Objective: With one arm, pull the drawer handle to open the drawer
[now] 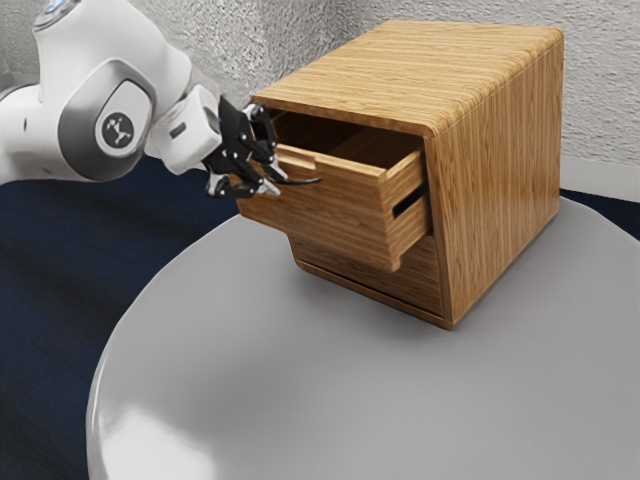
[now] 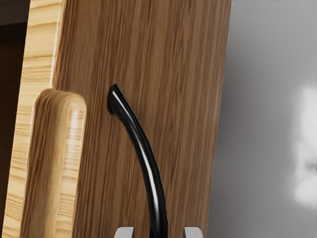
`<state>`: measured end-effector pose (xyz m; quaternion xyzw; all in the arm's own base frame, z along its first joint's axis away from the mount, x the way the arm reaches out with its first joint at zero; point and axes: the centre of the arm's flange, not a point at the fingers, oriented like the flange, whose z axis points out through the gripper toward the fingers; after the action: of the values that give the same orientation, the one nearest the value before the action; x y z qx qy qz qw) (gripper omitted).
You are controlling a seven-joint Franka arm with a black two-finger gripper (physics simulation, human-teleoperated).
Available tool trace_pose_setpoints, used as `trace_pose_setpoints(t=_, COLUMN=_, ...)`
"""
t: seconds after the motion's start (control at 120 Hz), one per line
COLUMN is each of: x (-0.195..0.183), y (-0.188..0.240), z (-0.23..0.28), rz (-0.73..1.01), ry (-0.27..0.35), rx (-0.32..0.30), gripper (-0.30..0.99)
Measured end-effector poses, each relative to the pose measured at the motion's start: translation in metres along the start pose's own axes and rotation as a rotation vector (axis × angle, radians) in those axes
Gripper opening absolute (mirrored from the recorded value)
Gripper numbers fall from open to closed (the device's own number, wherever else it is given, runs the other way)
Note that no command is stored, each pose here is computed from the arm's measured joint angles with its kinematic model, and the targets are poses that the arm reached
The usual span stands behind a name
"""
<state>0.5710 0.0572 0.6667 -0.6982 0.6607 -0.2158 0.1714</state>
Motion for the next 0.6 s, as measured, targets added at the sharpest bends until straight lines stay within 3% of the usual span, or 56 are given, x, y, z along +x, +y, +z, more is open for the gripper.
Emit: trace_pose_setpoints(t=0.6, x=-0.001, y=0.024, z=-0.013, rz=-0.007, ry=0.023, rx=-0.001, gripper=0.04)
